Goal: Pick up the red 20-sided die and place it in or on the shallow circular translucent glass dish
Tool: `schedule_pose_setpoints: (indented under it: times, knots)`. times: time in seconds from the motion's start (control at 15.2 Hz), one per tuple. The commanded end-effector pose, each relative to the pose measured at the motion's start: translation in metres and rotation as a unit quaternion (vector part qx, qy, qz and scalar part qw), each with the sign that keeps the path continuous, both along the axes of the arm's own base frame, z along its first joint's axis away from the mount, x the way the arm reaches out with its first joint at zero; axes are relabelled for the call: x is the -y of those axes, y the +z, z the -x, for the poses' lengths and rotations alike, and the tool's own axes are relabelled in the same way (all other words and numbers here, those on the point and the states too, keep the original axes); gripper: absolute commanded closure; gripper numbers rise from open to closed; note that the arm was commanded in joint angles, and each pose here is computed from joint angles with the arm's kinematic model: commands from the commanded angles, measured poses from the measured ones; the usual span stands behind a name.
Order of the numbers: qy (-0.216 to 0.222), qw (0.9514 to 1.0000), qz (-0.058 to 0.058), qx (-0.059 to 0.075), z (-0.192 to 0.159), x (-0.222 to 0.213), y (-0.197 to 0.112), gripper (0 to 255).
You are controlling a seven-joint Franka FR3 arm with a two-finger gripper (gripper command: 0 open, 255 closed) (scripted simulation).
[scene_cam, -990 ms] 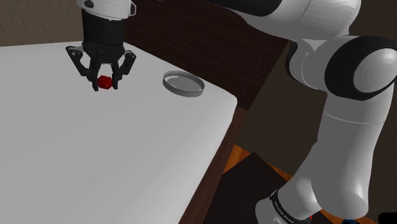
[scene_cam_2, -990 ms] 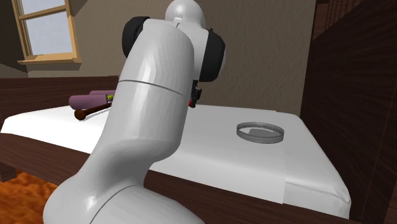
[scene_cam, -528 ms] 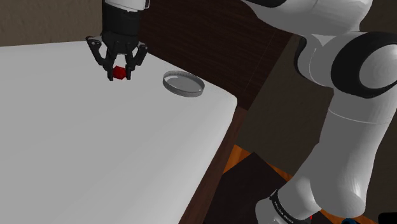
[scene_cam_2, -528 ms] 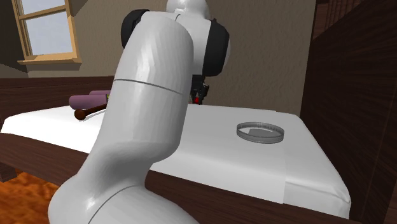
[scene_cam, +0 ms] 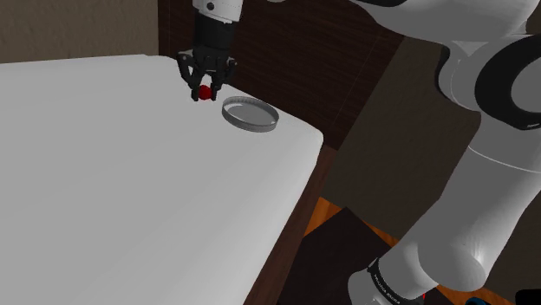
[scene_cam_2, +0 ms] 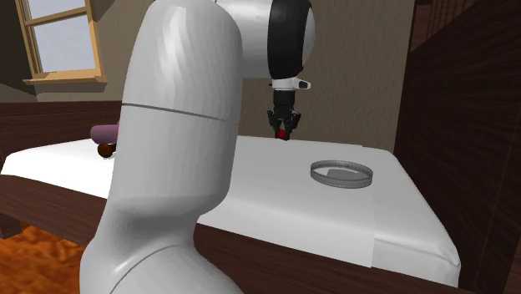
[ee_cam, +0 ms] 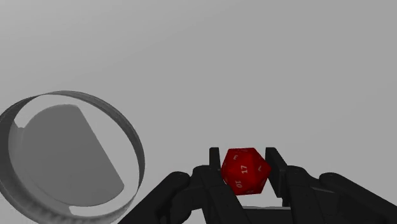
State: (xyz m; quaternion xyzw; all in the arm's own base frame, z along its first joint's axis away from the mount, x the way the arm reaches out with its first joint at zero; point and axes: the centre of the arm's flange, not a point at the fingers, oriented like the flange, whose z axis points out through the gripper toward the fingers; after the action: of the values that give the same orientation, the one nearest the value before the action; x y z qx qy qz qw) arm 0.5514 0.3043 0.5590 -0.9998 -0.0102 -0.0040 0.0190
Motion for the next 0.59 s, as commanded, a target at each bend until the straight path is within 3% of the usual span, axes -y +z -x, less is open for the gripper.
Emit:
schedule_pose_setpoints:
  times: [0.0, 0.53]
  knots:
    - [0.001, 1.0000, 0.000, 0.000, -0.011, 0.027, 0.000, 255]
    - [0.001, 1.0000, 0.000, 0.000, -0.040, 0.128, -0.001, 255]
